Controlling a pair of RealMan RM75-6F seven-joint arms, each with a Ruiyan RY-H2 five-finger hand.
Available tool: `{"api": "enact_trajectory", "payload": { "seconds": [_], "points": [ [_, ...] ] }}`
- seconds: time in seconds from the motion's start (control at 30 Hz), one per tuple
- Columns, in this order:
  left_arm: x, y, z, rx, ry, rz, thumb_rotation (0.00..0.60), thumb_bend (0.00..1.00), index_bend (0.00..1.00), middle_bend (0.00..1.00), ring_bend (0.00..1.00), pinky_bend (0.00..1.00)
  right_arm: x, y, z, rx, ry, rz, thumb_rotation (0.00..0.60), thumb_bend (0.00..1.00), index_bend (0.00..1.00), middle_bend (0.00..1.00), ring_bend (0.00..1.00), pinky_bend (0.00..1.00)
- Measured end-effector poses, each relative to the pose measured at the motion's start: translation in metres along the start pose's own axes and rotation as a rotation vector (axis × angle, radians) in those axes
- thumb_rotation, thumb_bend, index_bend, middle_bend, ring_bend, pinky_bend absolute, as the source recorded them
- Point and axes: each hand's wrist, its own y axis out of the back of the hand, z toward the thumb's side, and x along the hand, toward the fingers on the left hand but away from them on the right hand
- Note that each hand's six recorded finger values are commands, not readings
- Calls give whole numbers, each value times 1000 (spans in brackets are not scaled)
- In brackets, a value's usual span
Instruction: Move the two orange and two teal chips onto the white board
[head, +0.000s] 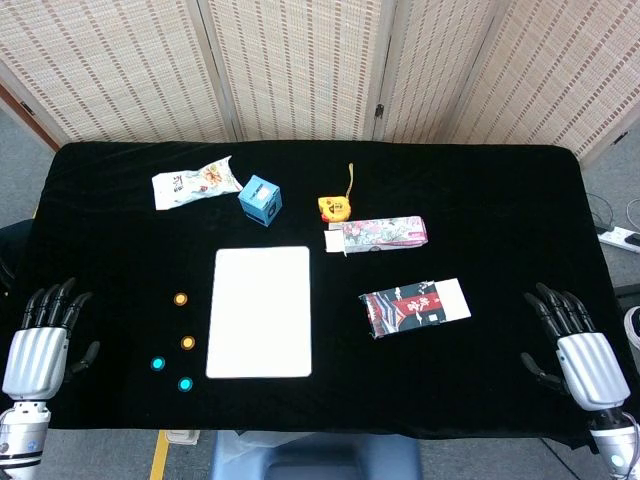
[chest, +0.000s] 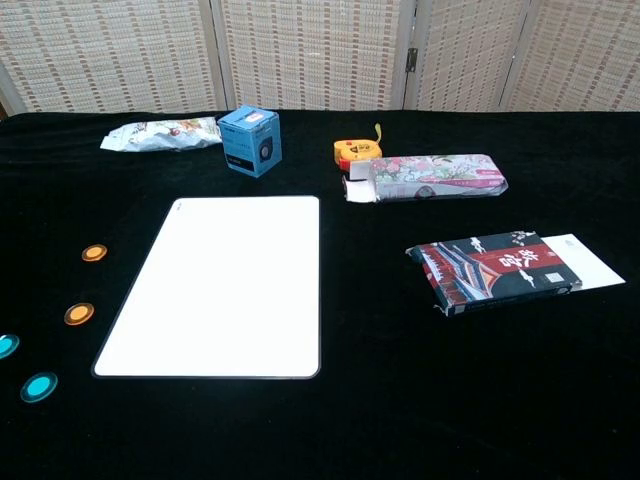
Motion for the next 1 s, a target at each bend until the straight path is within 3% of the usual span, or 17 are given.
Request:
{"api": "enact_trajectory", "payload": {
  "seconds": [0.3,0.53,0.67,1.0],
  "points": [
    [5,-3,1,-3,-13,-7,600,353,212,60,45,0,-2,4,-3,10,-24,9,600,360,0,17,0,0],
    [19,-3,9,-12,-65,-28,600,356,275,131,94,0,-10,9,-7,9,-39,4,600,360,0,17,0,0],
    [37,-6,18,-16,-115,-55,600,414,347,154,111,0,-19,11,-8,9,-37,8,600,361,0,17,0,0],
    [100,-36,36,-30,-197,-189,600,418,421,167,118,0,-24,15,-10,7,-40,1,600,360,0,17,0,0]
  ]
}}
